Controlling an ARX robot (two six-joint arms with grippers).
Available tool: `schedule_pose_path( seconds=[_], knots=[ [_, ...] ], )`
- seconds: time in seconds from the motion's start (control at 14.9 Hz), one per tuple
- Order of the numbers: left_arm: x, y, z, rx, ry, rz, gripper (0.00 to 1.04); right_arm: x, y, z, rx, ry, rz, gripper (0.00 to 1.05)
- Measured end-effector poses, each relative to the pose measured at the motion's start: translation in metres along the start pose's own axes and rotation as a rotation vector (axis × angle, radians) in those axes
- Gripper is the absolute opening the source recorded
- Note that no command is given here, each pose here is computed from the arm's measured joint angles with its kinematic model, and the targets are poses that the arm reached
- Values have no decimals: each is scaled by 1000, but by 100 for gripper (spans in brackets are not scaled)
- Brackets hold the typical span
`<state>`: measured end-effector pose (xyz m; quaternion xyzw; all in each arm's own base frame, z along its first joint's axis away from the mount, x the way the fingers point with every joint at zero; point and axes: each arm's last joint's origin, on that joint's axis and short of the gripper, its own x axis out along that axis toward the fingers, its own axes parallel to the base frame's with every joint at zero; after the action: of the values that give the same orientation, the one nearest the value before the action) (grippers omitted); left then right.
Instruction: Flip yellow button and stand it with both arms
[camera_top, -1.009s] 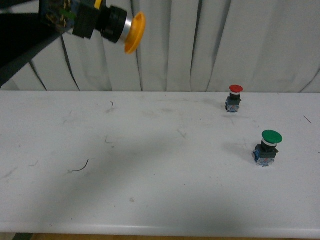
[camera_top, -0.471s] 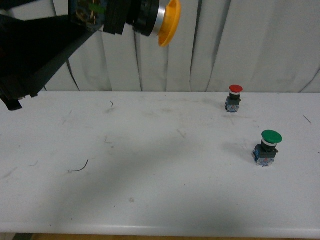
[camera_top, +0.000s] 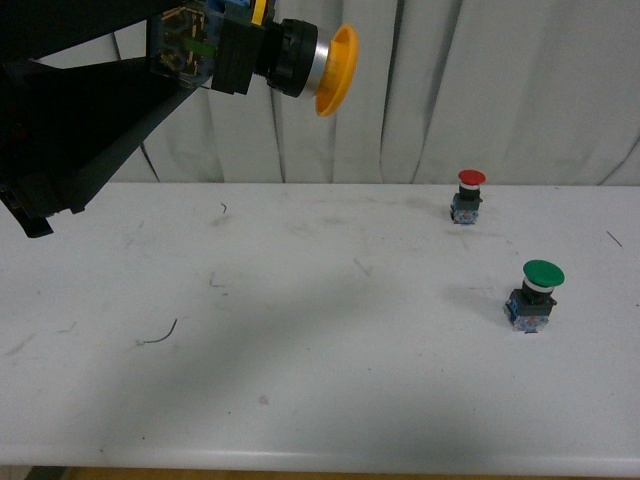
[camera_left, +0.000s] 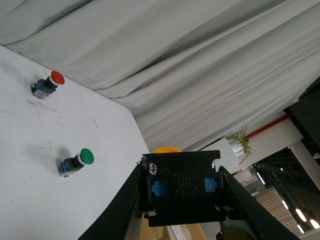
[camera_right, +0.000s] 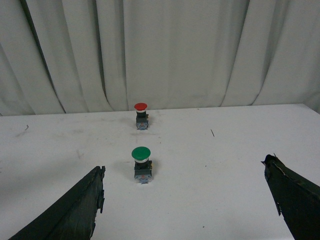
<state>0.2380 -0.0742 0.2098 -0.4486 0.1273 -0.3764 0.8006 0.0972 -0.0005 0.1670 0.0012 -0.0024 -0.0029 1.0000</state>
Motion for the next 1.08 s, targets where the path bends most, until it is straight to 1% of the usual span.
schedule_pose_path(
  seconds=[0.13,0.27,0.4,0.47,0.54,0.67,0.74,0.81,0.87,1.08],
  knots=[
    [0,2,-1,-7,5,14,35,4,-3,0,8,21,104,98],
    [0,3,-1,-10,13,20,35,21,-10,13,7,11,171,98],
    [0,3,-1,-13,16,28,35,45,-8,34,-11,-59,227,98],
    [0,3,-1,-10,12,28,35,70,-5,51,-18,-119,235,98],
    [0,4,-1,-10,13,30,35,96,0,60,-11,-155,240,98],
    [0,4,-2,-15,18,36,35,131,15,67,31,-167,304,98],
    [0,4,-2,-15,18,36,35,134,16,67,42,-164,312,98],
    [0,4,-2,-16,20,38,35,150,27,70,97,-168,376,98],
    [0,5,-2,-20,22,43,35,160,37,73,181,-167,441,98],
    [0,5,-1,-20,20,46,35,167,62,66,482,-127,690,98]
  ],
)
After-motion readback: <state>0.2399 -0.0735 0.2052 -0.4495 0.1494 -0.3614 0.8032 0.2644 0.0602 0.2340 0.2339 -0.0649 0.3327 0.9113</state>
